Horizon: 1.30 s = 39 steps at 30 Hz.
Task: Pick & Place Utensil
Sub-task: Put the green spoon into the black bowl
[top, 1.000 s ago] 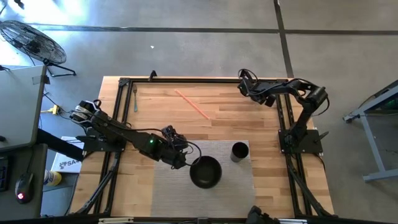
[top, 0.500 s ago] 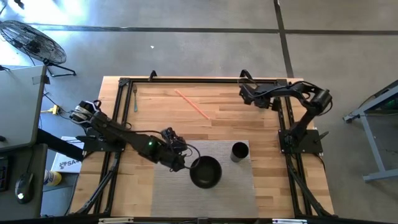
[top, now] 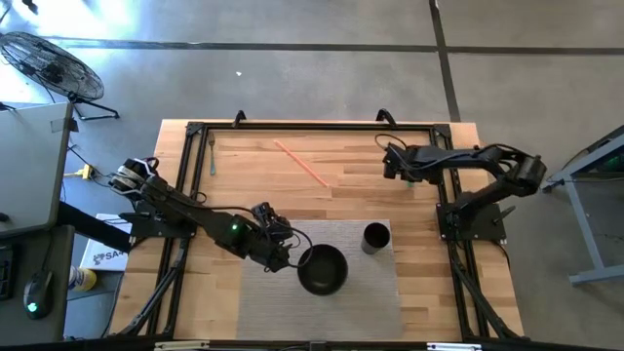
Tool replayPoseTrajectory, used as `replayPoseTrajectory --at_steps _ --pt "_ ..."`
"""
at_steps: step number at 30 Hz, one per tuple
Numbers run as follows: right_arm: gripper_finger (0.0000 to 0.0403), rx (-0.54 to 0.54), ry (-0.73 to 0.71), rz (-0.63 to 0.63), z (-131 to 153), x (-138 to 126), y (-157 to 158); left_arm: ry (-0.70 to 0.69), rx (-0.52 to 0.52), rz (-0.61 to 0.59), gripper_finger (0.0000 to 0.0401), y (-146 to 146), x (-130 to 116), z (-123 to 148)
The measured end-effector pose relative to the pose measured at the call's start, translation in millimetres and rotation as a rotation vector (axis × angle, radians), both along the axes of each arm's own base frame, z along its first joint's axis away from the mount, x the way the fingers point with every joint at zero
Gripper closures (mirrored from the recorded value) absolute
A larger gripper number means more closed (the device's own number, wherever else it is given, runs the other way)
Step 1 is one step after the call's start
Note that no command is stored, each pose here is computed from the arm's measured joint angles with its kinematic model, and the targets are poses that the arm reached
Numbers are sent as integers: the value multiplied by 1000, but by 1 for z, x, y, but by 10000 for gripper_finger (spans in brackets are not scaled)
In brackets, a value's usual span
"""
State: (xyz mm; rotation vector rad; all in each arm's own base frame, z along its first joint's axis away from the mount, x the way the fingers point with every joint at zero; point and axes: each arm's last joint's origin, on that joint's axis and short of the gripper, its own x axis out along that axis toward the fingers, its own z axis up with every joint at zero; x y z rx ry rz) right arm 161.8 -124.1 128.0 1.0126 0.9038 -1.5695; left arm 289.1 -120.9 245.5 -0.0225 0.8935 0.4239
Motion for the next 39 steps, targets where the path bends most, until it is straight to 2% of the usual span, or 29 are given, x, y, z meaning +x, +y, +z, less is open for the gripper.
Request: replayPoseTrajectory --at_steps 6,15,19,26,34,39 --pt "385 -67 -23 -7 1 -14 8 -3 4 4 27 0 0 0" --pt "301 -179 -70 61 8 -13 4 -4 6 5 27 0 0 0" --pt "280 -199 -49 28 8 -17 -2 -4 5 4 27 0 0 0" --pt "278 -255 12 31 6 -23 -10 -2 7 2 27 0 0 0" --pt "278 -344 -93 8 -29 -39 4 -1 10 0 27 1 0 0" --pt "282 -416 -71 75 -37 -38 17 -1 11 -1 27 1 0 0"
